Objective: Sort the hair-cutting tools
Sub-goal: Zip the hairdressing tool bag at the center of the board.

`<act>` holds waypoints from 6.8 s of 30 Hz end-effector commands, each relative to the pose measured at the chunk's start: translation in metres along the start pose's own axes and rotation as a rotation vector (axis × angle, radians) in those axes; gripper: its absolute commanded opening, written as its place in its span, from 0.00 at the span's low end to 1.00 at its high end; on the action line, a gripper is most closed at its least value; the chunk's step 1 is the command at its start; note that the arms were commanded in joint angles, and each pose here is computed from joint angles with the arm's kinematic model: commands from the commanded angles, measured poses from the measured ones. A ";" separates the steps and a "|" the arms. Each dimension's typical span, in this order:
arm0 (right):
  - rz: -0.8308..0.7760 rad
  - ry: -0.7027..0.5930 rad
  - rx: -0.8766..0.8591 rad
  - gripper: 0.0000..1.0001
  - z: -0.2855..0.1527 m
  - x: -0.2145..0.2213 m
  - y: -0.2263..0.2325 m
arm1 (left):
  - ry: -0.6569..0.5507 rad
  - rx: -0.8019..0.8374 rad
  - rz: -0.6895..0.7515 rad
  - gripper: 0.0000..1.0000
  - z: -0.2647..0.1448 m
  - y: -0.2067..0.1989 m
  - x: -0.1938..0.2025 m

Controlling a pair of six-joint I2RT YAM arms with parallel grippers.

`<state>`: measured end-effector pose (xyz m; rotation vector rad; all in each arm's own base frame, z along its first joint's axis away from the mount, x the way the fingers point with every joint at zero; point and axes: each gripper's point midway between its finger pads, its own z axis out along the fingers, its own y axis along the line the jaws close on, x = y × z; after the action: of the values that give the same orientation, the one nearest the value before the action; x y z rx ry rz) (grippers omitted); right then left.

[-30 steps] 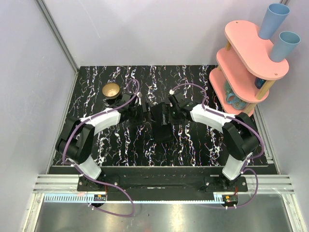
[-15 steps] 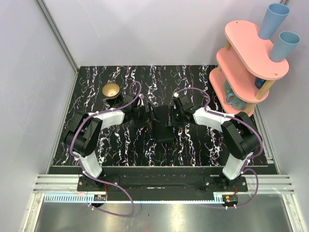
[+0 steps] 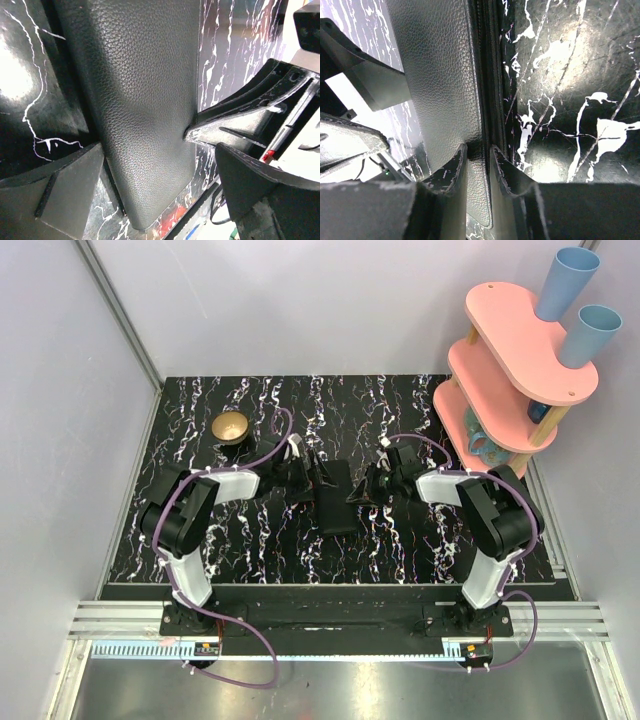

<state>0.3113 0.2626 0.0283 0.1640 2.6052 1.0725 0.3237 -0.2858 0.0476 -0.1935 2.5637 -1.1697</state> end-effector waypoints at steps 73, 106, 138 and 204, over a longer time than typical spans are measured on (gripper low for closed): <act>-0.197 -0.340 -0.009 0.73 -0.164 -0.056 0.093 | -0.192 0.388 0.230 0.18 -0.105 -0.134 -0.034; -0.444 -0.179 -0.337 0.65 -0.144 0.059 0.209 | -0.529 0.238 -0.023 0.37 -0.155 -0.184 -0.049; -0.250 -0.260 -0.387 0.00 -0.143 0.047 0.217 | -0.596 0.210 0.055 0.37 -0.159 -0.182 -0.043; -0.743 -0.719 -0.011 0.00 -0.201 -0.018 0.146 | -0.124 0.454 0.470 0.00 -0.219 -0.200 0.090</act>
<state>0.2261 0.2479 0.2428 -0.4105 1.8397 0.7692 0.2221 -0.2791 0.3044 0.1524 2.0365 -1.2141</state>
